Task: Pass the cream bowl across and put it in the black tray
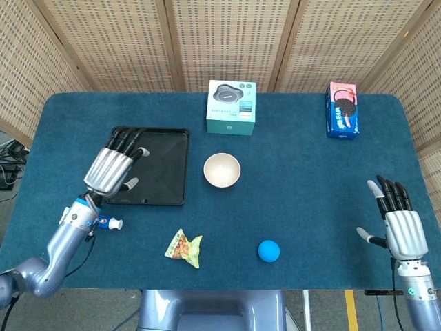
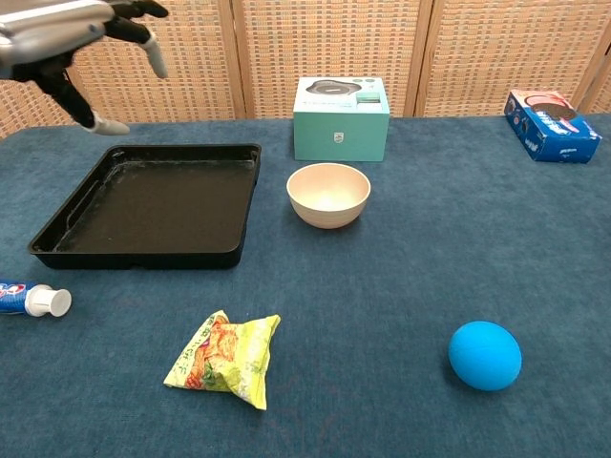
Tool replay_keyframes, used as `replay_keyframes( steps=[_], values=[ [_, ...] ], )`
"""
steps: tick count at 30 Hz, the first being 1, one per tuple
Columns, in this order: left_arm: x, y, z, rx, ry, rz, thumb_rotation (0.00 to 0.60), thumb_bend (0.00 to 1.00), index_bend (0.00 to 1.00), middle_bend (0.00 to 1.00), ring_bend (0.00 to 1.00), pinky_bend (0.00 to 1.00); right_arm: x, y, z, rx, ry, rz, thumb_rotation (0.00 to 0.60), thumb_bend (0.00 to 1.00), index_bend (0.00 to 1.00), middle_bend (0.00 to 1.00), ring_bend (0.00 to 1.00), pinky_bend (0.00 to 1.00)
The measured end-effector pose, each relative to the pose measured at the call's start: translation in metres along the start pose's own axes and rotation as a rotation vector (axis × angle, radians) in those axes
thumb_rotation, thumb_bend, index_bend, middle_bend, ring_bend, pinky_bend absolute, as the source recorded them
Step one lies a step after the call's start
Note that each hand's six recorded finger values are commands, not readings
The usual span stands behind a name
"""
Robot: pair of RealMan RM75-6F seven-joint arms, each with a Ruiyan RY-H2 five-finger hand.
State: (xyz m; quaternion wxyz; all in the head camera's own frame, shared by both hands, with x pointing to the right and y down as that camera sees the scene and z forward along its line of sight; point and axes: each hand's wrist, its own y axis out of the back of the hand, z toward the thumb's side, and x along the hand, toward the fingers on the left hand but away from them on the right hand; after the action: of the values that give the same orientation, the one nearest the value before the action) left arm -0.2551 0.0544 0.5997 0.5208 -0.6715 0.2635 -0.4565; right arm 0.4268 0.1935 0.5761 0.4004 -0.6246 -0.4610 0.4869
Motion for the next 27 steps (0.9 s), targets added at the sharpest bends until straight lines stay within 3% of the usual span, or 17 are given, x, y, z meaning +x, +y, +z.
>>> replay_keyframes(
  steps=[13, 27],
  values=[
    [0.067, -0.039, 0.085, 0.071, -0.113, -0.124, 0.600, 0.23, 0.40, 0.00, 0.00, 0.00, -0.002, 0.008, -0.006, -0.042, -0.010, -0.019, 0.600, 0.20, 0.00, 0.00, 0.00, 0.00],
    [0.098, -0.072, 0.127, 0.087, -0.142, -0.212, 0.600, 0.23, 0.45, 0.00, 0.00, 0.00, -0.002, 0.015, -0.012, -0.070, -0.024, -0.034, 0.600, 0.20, 0.00, 0.00, 0.00, 0.00]
  ],
)
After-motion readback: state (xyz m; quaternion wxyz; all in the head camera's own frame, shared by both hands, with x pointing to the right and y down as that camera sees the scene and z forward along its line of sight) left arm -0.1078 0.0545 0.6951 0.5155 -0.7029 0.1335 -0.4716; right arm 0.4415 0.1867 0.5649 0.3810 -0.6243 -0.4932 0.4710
